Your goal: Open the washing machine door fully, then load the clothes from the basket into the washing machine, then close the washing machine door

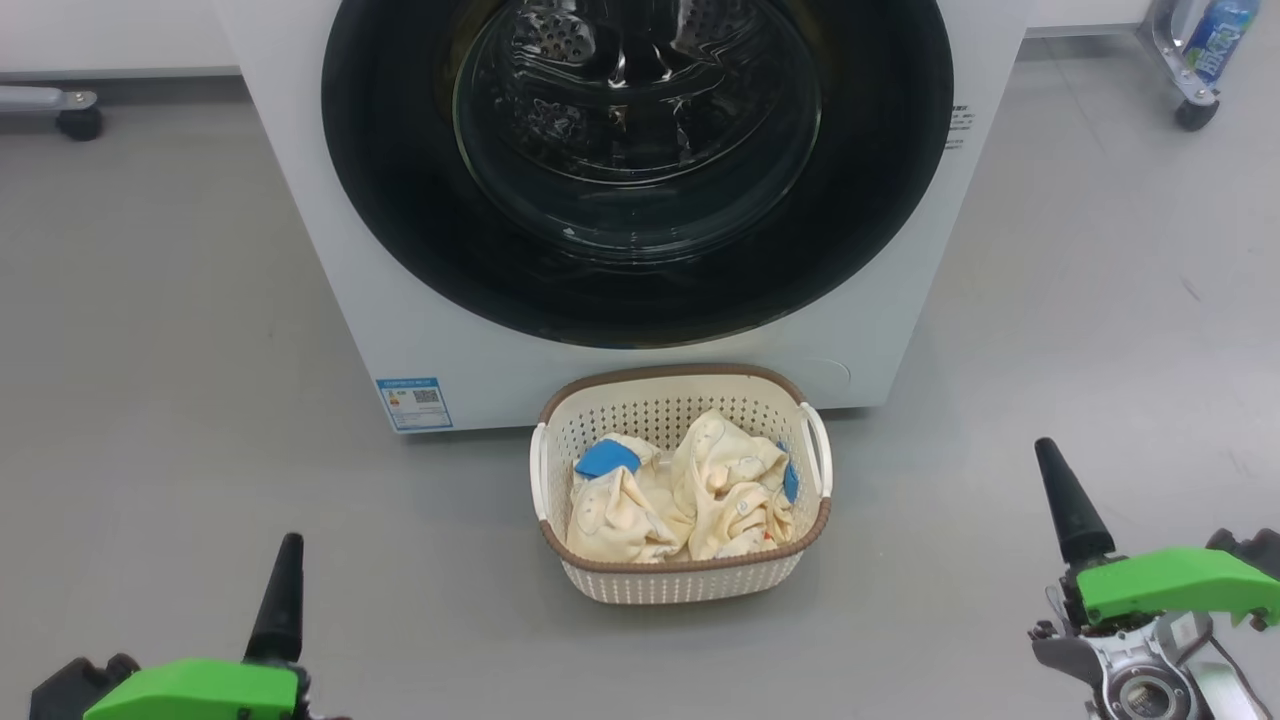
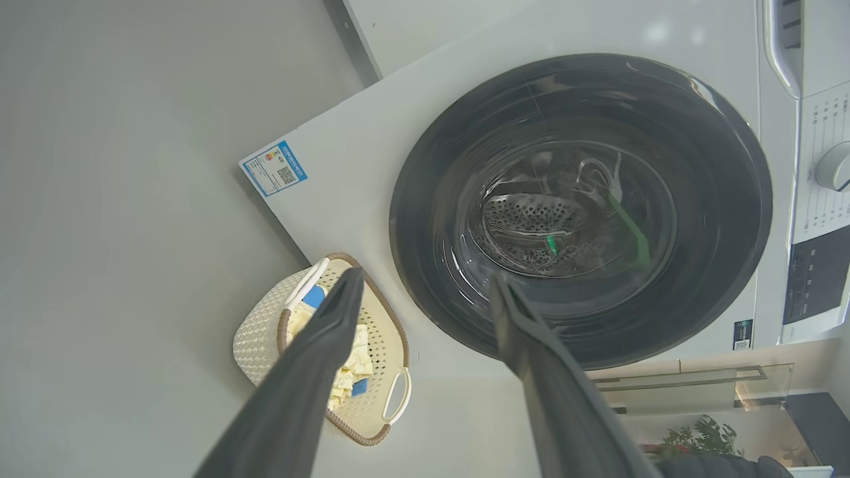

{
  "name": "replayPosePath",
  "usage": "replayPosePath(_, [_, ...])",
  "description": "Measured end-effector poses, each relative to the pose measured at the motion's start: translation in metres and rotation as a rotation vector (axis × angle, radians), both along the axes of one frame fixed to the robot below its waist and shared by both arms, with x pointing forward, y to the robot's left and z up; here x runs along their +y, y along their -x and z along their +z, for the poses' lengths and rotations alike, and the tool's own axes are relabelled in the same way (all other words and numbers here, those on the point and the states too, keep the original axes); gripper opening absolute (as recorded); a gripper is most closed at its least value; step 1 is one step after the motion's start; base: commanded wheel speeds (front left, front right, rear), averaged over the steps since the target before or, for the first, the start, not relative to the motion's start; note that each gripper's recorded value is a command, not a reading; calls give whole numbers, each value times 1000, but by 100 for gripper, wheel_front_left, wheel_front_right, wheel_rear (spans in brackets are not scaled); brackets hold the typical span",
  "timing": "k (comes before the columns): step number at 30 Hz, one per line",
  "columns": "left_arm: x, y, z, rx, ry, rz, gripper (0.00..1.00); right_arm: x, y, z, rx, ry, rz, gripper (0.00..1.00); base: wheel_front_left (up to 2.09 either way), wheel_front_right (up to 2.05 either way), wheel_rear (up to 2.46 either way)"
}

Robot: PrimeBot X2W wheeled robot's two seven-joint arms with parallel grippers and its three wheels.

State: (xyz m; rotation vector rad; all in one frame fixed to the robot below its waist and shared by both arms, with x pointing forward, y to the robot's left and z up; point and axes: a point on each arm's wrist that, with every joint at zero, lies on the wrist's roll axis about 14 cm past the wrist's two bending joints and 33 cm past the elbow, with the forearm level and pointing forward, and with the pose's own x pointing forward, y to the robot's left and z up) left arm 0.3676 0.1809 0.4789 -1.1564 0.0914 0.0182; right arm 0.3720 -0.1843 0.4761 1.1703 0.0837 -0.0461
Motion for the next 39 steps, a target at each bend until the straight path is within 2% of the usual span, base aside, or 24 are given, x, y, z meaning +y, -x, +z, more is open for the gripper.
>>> replayPosePath(39, [-8, -1, 23, -140, -601, -90, 100, 24, -9, 21, -114, 564, 142, 100, 0, 0, 0])
